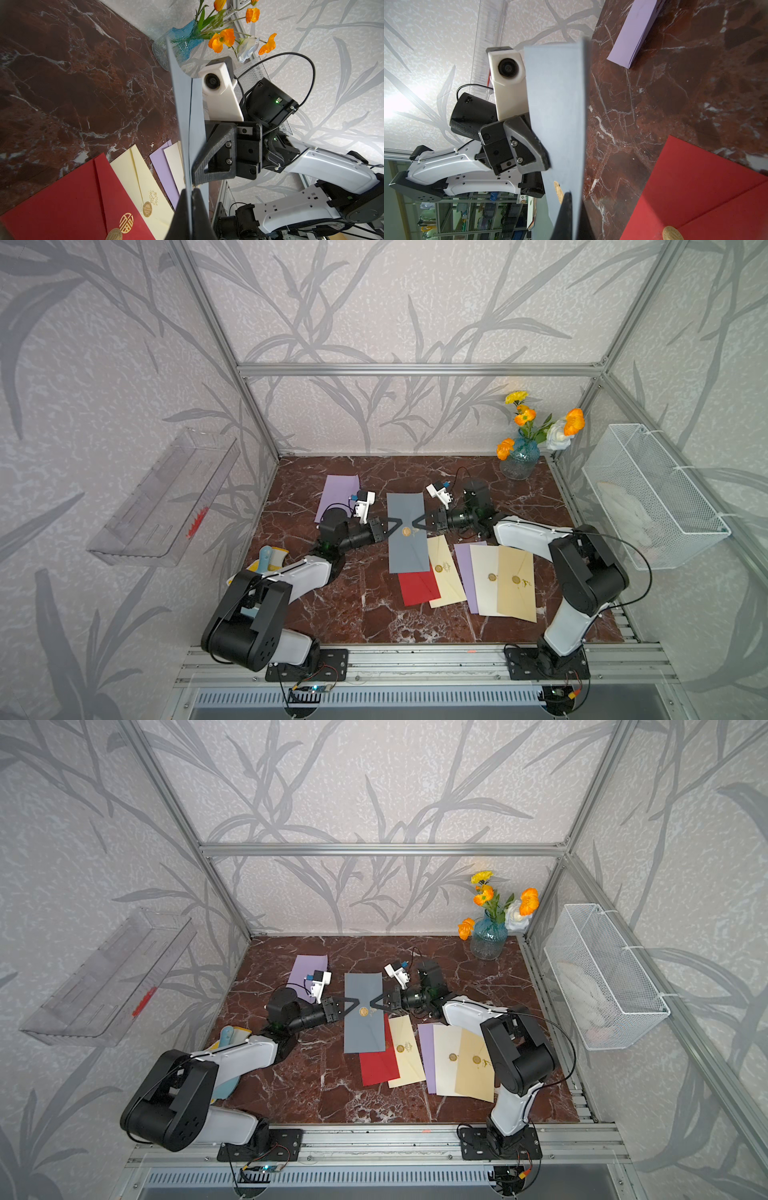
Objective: Open the envelope
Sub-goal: Pick up the envelope from the envelope.
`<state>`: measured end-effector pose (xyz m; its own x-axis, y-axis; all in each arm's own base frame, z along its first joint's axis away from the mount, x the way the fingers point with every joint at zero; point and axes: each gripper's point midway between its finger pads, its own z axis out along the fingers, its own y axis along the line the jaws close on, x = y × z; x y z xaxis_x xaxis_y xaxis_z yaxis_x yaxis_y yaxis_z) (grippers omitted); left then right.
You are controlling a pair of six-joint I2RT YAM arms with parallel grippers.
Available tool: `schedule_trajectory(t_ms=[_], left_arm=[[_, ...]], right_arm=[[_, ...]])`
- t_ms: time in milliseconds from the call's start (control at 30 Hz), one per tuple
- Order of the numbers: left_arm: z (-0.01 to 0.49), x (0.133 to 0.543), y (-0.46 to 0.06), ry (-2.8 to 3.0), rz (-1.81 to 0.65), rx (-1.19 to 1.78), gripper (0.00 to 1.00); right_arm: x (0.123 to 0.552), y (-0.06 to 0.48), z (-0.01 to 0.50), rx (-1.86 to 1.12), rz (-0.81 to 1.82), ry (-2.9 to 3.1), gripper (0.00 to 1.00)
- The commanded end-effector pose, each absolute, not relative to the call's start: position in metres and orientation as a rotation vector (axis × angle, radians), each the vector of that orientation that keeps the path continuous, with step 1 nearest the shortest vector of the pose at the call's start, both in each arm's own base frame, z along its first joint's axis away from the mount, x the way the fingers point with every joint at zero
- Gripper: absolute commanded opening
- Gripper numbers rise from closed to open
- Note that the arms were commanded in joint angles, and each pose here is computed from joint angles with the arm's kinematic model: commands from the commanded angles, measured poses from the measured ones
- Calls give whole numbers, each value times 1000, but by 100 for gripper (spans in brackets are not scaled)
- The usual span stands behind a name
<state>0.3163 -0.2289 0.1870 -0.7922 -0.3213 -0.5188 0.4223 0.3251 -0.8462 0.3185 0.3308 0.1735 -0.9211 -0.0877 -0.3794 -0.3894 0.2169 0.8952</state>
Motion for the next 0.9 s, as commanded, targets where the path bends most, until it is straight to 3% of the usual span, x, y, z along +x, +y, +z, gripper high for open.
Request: schedule_trajectory(t_ms=[0,100,233,333,733,867], left_arm=[[200,311,-233,1911,-1542,165,0],[200,311,-233,1911,-1535,161,0],[193,316,-226,1966,-1427,134,0],[187,320,-218,2023,-1312,131,0],[182,340,-203,2101,-1135,39,0],[180,345,-200,2119,-1107,2,0]], right_arm=[[319,332,173,-488,1759,2245,0],[320,332,172,-489,1733,2254,1],[328,328,167,-464,1625,2295,28],[333,321,161,-465,1435,2332,38],[330,318,143,-608,582,2321,50],[326,317,140,-617,472,2283,51]])
